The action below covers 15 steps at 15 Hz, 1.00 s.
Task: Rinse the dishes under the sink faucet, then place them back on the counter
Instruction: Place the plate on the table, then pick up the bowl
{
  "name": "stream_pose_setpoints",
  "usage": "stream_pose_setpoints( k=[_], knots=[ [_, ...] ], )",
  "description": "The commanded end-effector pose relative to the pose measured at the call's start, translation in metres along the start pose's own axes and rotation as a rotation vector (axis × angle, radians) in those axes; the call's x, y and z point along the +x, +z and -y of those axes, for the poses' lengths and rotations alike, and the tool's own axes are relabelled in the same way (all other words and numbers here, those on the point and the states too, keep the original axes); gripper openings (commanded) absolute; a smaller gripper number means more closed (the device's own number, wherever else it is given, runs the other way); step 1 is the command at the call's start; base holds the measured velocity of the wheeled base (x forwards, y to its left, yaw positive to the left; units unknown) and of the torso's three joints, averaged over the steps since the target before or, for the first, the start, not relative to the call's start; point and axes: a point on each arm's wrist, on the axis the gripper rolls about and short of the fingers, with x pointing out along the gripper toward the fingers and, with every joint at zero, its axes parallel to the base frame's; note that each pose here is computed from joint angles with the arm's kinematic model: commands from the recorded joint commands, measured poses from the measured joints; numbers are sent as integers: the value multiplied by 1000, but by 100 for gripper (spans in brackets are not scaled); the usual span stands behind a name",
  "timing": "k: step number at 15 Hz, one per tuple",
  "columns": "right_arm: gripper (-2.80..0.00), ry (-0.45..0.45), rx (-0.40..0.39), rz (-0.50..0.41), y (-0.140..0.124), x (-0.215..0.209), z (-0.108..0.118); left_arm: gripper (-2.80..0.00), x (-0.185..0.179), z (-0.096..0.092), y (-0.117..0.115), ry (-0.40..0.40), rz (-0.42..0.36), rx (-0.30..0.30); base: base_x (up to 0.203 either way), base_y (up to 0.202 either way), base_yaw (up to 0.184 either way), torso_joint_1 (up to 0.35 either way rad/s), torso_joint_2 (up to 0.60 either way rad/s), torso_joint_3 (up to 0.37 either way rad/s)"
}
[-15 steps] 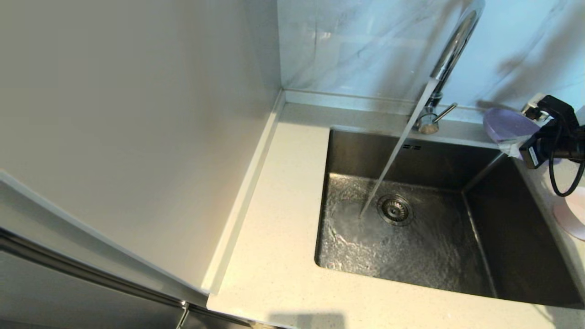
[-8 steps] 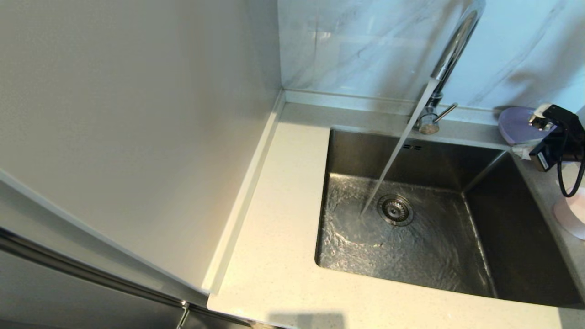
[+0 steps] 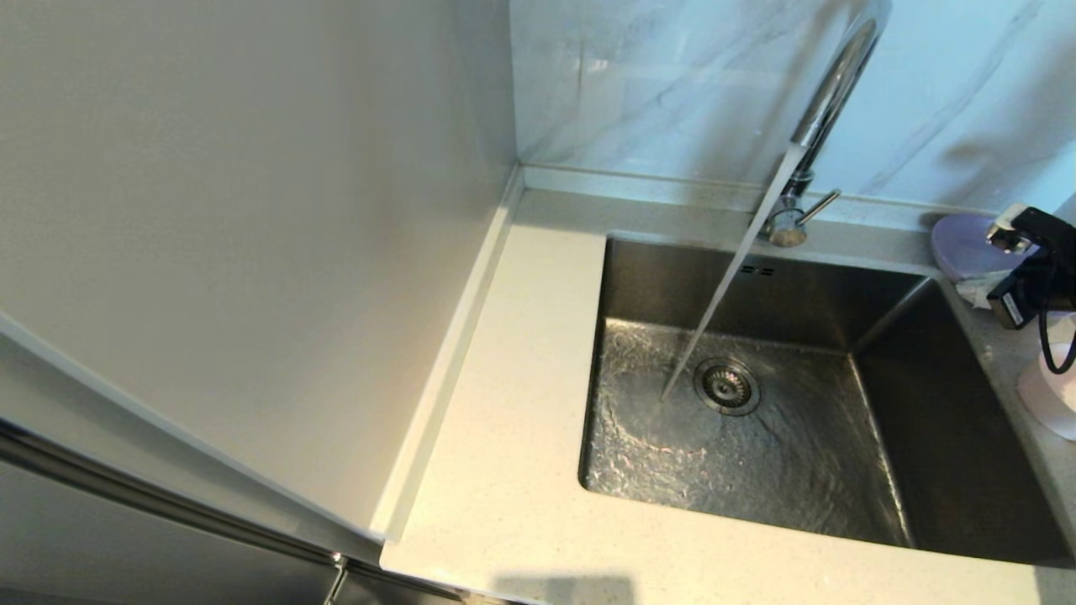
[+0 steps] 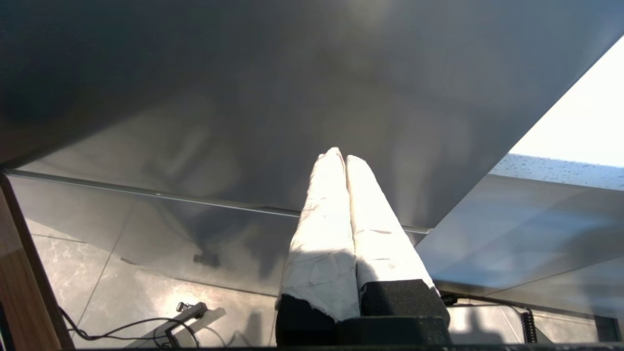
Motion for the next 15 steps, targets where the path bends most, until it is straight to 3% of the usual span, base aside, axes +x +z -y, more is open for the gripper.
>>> stream_pose_setpoints(
  k=[1, 9, 12, 15],
  knots=[
    [0, -3, -8, 3, 3, -4, 0, -280, 0, 0, 0, 1, 0, 0, 0, 0, 0, 0, 0, 0],
    [0, -57, 1, 29, 17, -35, 10, -280, 0, 0, 0, 1, 0, 0, 0, 0, 0, 0, 0, 0],
    [0, -52, 77, 41, 49, -91, 0, -280, 0, 0, 0, 1, 0, 0, 0, 0, 0, 0, 0, 0],
    [0, 57, 171, 51, 81, -140, -24, -280, 0, 0, 0, 1, 0, 0, 0, 0, 0, 0, 0, 0]
  ],
)
